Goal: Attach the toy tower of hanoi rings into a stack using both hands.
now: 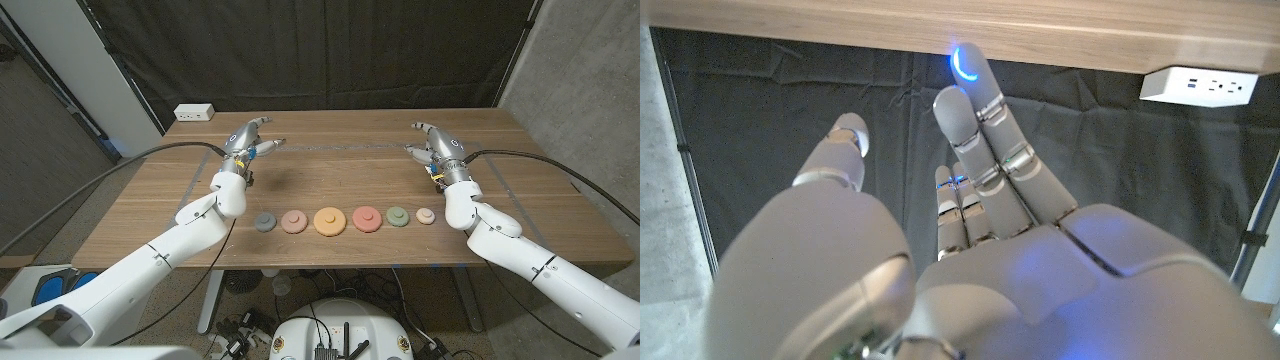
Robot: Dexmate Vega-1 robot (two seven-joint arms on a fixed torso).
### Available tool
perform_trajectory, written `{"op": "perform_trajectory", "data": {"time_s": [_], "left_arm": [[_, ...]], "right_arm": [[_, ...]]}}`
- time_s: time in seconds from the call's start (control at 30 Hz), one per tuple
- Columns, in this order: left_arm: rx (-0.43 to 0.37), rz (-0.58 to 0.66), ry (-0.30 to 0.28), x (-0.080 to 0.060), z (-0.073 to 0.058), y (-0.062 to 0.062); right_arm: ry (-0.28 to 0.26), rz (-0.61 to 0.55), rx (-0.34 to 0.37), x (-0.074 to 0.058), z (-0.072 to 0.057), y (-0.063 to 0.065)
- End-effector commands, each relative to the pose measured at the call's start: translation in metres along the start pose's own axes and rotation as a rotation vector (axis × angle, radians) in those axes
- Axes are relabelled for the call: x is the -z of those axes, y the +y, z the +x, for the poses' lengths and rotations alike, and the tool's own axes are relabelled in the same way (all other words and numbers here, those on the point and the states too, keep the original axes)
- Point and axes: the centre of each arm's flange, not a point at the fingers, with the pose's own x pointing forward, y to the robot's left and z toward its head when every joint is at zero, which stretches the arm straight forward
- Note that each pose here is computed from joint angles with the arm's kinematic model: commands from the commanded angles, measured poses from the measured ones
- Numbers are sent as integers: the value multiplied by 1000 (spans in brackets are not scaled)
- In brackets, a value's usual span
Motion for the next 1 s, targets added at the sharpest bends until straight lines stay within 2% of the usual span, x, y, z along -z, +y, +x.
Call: {"op": "perform_trajectory", "data": {"time_s": [0.03, 0.3, 0.57, 0.67, 0.77, 1.0], "left_arm": [[35, 177, -26, -6, 4, 9], [75, 264, -29, -9, 6, 16], [149, 331, -14, -10, 11, 16], [174, 343, -8, -10, 13, 16], [199, 354, -3, -10, 15, 16], [247, 371, 20, -10, 15, 16]], "right_arm": [[-4, -122, -30, -20, 5, -4], [39, -143, -128, -30, 13, -7], [63, -117, -194, -32, 14, -6], [81, -104, -231, -32, 16, -5], [127, -85, -267, -33, 18, -6], [150, -112, -310, -35, 18, -7]]}}
